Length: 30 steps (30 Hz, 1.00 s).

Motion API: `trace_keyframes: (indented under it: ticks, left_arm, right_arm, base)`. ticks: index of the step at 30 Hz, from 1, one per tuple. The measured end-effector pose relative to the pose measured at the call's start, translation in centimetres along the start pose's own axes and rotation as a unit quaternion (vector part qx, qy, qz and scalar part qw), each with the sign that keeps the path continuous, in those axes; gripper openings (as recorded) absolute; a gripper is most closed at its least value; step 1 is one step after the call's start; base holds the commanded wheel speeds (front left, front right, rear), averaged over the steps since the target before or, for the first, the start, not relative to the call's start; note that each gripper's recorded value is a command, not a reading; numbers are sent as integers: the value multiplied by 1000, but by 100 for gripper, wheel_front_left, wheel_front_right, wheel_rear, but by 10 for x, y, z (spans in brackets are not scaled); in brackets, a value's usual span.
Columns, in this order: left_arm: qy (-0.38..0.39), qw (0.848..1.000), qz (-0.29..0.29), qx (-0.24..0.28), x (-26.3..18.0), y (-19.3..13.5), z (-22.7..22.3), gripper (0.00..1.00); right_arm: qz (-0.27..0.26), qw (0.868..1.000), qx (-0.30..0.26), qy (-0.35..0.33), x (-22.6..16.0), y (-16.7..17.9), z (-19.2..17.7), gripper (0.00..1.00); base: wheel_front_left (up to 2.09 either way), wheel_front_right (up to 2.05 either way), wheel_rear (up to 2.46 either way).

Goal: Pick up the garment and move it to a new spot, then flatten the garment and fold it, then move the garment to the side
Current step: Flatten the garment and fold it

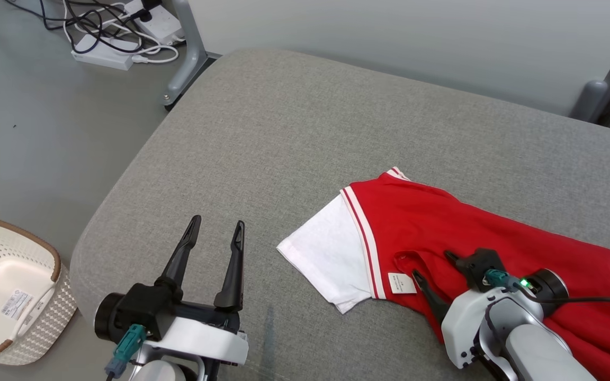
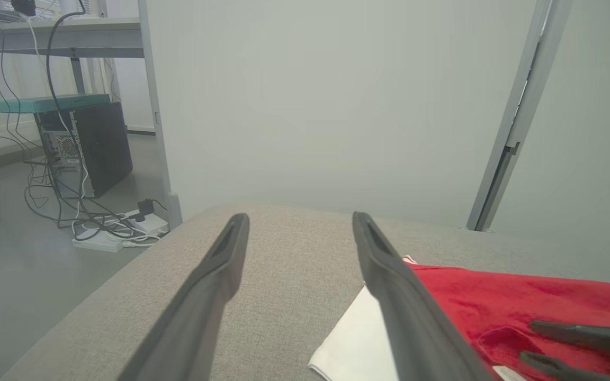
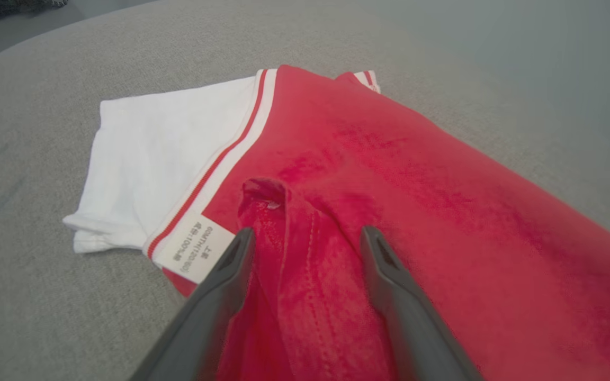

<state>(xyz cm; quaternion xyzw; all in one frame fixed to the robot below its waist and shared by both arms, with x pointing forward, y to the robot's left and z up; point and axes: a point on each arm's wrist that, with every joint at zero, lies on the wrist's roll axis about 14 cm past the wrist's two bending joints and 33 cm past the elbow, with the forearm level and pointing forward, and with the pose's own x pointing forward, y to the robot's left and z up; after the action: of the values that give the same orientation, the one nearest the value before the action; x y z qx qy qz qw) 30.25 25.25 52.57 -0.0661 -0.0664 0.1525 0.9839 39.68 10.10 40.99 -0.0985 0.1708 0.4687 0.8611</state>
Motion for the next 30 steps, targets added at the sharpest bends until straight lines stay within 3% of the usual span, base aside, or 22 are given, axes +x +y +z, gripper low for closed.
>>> trace_keyframes:
  ticks: [2,3,4,5,14,22,25,30]
  left_arm:
    - [1,1000,3,-1,0,0,0,100]
    - [2,1000,3,-1,1,0,-1,100]
    - [2,1000,5,-3,1,0,-1,100]
    - [2,1000,5,-3,1,0,-1,100]
    - [-4,1000,0,-7,3,-4,2,100]
    - [-14,999,-27,-18,7,-19,6,100]
    - [-15,999,-41,-21,9,-28,6,100]
    - [-11,998,-62,-25,13,-42,3,100]
  right_arm:
    - [4,1000,-1,7,4,0,-3,100]
    - [6,1000,-3,11,5,1,-5,50]
    - [7,1000,-2,14,6,1,-7,14]
    - [9,1000,-3,16,7,2,-8,0]
    - [17,999,-7,-38,6,10,20,0]
    - [17,986,-13,-166,-17,5,110,0]
    - [-10,976,-13,-218,-38,-21,153,0]
    - [-105,956,-15,-274,-83,-107,209,0]
  base:
    - [0,0,0]
    - [0,0,0]
    - [0,0,0]
    - [0,0,0]
    - [0,0,0]
    - [0,0,0]
    - [0,0,0]
    - [0,0,0]
